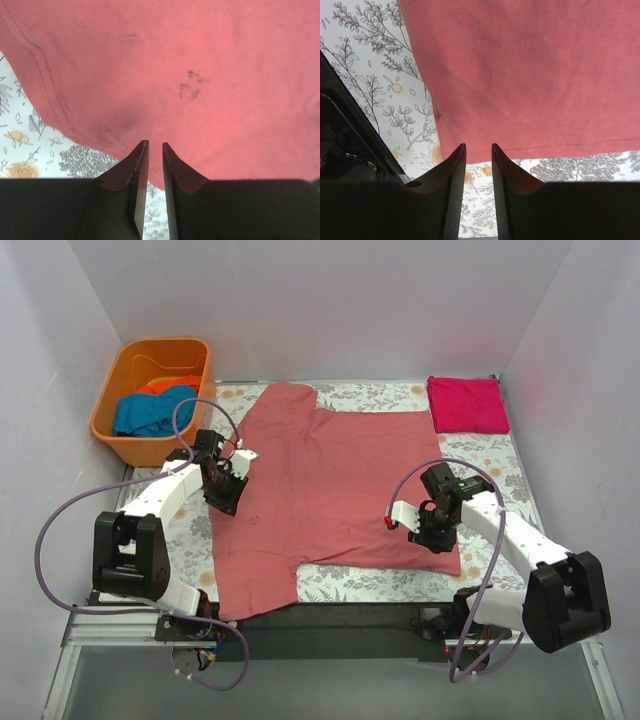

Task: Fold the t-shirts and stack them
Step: Flatten the tshirt out, then fold the tshirt

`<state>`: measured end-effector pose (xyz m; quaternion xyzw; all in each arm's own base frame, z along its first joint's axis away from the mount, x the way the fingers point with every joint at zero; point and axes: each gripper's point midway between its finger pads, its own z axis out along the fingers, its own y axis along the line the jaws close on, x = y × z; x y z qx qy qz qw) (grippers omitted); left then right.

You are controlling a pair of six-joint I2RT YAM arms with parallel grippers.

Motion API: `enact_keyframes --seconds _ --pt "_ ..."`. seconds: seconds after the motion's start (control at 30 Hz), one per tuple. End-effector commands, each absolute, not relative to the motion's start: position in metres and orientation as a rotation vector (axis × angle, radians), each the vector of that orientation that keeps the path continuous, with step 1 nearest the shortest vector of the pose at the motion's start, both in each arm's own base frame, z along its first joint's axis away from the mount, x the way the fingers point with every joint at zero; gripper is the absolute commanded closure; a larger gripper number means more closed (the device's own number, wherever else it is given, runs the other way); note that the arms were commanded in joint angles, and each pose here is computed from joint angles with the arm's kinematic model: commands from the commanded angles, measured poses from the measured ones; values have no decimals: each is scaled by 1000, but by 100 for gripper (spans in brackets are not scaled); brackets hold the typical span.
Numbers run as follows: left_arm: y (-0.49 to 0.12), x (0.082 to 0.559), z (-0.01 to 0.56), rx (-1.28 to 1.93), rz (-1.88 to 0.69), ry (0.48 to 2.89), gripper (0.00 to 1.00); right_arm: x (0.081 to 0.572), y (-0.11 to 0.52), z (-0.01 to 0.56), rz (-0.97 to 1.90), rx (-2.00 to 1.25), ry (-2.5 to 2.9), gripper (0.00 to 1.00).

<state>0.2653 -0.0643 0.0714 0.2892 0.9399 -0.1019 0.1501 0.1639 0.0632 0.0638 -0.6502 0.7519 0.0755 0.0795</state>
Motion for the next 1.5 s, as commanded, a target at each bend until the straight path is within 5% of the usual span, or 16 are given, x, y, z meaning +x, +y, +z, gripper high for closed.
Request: enact_keyframes --seconds 0.0,0.47,0.7,1.0,1.17,1.47 --pt "-57 276 55 760 -211 2705 83 172 67 53 222 -1851 2314 68" --pt "-33 175 9 802 -182 2923 85 142 37 7 129 -1939 2401 66" --pt "-45 163 35 802 -304 2930 85 144 57 30 256 -1900 2319 66" --pt "-105 342 169 689 -434 2447 38 310 96 155 332 -1237 2183 64" --pt "-119 442 190 511 -411 2313 36 408 89 183 306 -926 2184 66" --pt "-122 560 196 364 -309 2148 36 542 80 127 230 -678 2220 66"
